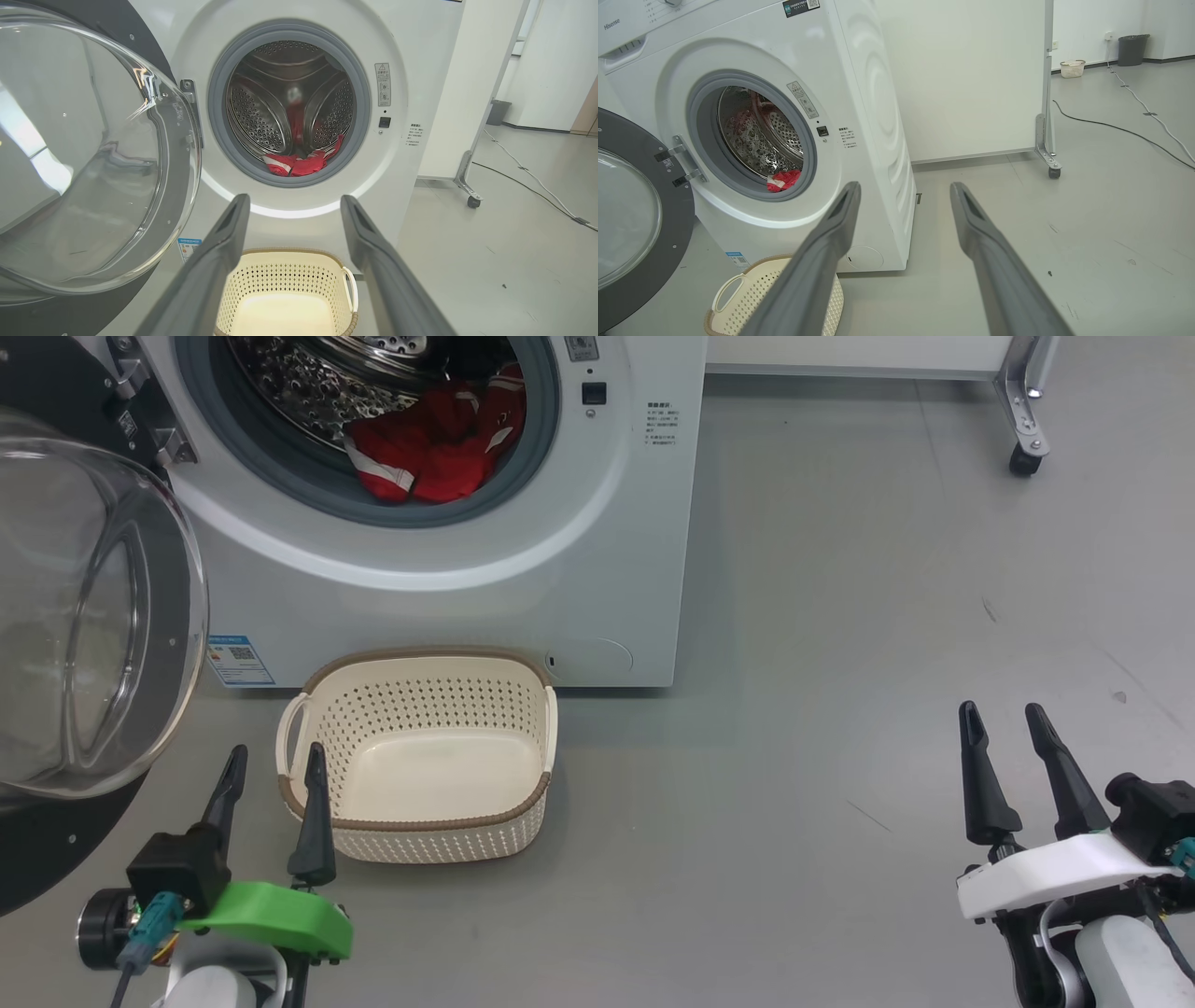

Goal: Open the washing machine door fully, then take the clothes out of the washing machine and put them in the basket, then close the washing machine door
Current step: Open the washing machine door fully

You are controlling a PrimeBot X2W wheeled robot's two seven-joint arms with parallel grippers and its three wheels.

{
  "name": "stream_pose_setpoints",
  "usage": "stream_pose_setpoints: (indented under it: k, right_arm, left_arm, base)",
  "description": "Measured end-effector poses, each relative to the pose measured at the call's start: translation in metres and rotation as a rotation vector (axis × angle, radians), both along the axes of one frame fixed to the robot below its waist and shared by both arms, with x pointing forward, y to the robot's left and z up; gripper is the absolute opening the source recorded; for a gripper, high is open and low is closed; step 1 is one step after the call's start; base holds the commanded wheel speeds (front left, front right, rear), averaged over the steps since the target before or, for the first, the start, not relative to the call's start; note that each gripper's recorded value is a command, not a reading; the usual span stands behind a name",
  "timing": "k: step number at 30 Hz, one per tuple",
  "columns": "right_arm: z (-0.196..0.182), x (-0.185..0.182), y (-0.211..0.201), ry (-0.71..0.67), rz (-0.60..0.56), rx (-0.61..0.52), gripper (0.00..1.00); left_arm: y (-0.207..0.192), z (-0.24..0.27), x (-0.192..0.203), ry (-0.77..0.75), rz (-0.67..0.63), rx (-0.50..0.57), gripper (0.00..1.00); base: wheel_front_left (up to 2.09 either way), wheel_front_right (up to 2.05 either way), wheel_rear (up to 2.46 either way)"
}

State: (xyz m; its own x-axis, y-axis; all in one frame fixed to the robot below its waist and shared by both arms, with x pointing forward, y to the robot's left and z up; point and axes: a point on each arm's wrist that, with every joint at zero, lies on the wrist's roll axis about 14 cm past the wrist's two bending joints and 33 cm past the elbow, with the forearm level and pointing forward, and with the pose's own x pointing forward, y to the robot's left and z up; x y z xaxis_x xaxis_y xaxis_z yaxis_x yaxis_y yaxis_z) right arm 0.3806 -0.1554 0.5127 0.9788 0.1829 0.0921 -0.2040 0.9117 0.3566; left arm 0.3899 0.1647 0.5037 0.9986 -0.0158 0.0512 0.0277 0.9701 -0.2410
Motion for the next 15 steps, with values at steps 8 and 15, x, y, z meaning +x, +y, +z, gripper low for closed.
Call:
stream_pose_setpoints:
  k: [8,15]
  right_arm:
    - [-0.0007,-0.0004,-0.0003,0.002,-0.005,0.003,1.0]
    - [-0.0009,-0.0008,-0.0007,0.002,-0.006,0.0,1.0]
  left_arm:
    - [-0.0072,-0.0071,-0.0046,0.019,-0.02,-0.001,1.0]
    - [-0.0087,-0.0075,-0.0064,0.02,-0.024,-0.003,1.0]
  base:
    - [0.0,0.0,0.0]
    - [0.0,0.0,0.0]
